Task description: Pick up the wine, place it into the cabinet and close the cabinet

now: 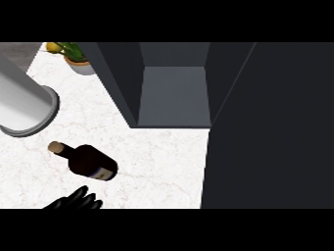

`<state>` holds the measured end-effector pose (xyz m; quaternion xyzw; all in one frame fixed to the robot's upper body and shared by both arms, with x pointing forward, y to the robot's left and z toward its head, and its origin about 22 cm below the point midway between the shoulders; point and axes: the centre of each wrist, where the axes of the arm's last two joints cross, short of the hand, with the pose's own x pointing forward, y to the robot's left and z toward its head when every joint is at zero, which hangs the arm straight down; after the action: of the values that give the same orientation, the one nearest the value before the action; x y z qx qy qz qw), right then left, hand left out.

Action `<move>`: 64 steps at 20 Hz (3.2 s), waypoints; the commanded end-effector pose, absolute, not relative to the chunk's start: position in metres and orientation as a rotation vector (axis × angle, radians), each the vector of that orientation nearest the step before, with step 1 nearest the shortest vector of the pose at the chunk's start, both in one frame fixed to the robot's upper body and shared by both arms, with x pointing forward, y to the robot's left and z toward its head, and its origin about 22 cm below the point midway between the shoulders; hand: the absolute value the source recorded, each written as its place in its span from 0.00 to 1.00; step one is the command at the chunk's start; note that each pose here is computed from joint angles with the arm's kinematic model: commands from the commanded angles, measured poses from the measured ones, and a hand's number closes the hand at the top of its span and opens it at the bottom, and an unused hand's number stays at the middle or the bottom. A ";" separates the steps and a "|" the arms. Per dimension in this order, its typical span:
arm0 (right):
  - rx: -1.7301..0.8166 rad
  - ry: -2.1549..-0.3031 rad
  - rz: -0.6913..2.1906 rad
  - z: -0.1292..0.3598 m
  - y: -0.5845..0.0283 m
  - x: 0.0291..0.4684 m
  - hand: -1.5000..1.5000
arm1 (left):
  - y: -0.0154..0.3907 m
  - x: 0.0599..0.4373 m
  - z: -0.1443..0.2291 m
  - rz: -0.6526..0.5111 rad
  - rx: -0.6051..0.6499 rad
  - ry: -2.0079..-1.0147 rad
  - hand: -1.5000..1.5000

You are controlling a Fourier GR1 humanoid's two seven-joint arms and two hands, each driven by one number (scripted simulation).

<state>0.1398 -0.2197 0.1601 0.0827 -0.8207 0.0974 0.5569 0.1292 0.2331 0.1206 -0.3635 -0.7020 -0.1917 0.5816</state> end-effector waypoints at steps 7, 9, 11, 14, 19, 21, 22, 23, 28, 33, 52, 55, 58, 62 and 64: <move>0.197 -1.913 0.249 0.179 -0.215 0.123 0.00 | 0.233 0.094 0.168 -0.398 -0.957 -1.702 0.00; 0.186 -1.933 0.250 0.183 -0.215 0.132 0.00 | 0.234 0.094 0.168 -0.394 -0.958 -1.675 0.00; 0.191 -1.930 0.227 0.185 -0.212 0.133 0.00 | 0.238 0.097 0.168 -0.394 -0.940 -1.712 0.00; 0.196 -1.941 0.235 0.189 -0.211 0.130 0.00 | 0.244 0.108 0.172 -0.377 -0.876 -1.707 0.00; 0.170 -1.931 0.234 0.189 -0.222 0.131 0.00 | 0.256 0.112 0.173 -0.357 -0.842 -1.722 0.00; 0.168 -1.930 0.208 0.197 -0.216 0.129 0.00 | 0.261 0.112 0.173 -0.361 -0.810 -1.722 0.00; 0.186 -1.940 0.223 0.189 -0.214 0.127 0.00 | 0.275 0.125 0.172 -0.364 -0.814 -1.728 0.00; 0.175 -1.944 0.214 0.187 -0.208 0.132 0.00 | 0.276 0.126 0.179 -0.369 -0.809 -1.738 0.00; 0.181 -1.945 0.212 0.200 -0.207 0.122 0.00 | 0.292 0.140 0.175 -0.322 -0.749 -1.749 0.00; 0.173 -1.957 0.226 0.206 -0.220 0.122 0.00 | 0.331 0.168 0.182 -0.271 -0.716 -1.745 0.00; 0.187 -1.943 0.222 0.209 -0.212 0.120 0.00 | 0.337 0.209 0.104 -0.288 -0.696 -1.560 0.00; 0.188 -1.940 0.236 0.218 -0.208 0.132 0.00 | 0.323 0.217 0.094 -0.302 -0.686 -1.551 0.00; 0.194 -1.946 0.235 0.217 -0.208 0.111 0.00 | 0.335 0.206 0.064 -0.295 -0.641 -1.571 0.00; 0.188 -1.938 0.241 0.212 -0.215 0.107 0.00 | 0.327 0.221 0.053 -0.265 -0.615 -1.584 0.00; 0.183 -1.938 0.241 0.202 -0.216 0.118 0.00 | 0.331 0.243 0.058 -0.273 -0.607 -1.607 0.00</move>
<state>0.1447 -0.2067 0.1979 0.0663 -0.8085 0.1037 0.5754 0.2262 0.3294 0.0615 -0.2759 -0.6996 -0.1202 0.6481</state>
